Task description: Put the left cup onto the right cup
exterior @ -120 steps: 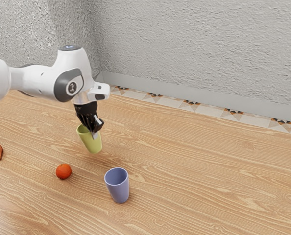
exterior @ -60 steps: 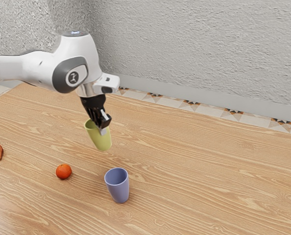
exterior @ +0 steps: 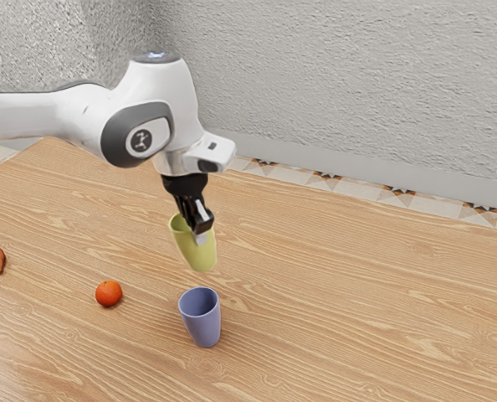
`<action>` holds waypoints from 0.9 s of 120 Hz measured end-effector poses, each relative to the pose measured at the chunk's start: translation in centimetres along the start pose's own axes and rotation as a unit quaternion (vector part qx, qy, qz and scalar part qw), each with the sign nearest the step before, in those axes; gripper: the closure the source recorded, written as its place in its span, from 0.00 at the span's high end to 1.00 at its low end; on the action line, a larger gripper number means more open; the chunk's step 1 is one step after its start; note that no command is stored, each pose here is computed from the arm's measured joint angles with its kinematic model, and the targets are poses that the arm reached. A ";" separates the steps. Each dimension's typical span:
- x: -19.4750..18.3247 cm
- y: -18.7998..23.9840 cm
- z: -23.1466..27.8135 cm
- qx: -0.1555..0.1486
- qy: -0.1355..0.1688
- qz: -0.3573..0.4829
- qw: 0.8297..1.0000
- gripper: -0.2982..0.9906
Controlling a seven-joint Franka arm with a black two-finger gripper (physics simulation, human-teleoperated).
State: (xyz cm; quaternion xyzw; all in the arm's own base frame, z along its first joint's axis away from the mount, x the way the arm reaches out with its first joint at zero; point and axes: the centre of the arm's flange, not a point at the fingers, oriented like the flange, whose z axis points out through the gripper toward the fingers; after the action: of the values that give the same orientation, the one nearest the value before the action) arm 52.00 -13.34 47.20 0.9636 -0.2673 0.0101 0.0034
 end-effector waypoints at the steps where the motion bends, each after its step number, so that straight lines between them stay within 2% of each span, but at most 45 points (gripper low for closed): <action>1: 0.0 0.1 0.0 0.000 0.000 0.001 1.000 0.16; 33: -0.7 3.4 0.8 -0.003 -0.013 0.026 1.000 0.16; 62: -2.0 4.2 2.2 -0.007 -0.025 0.022 0.999 0.16; 108: -1.8 4.3 3.3 -0.008 -0.032 0.013 0.999 0.16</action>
State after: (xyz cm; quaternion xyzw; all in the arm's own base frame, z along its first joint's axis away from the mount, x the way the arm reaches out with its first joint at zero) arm 48.27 -16.13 43.85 0.9599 -0.2795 -0.0233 0.0022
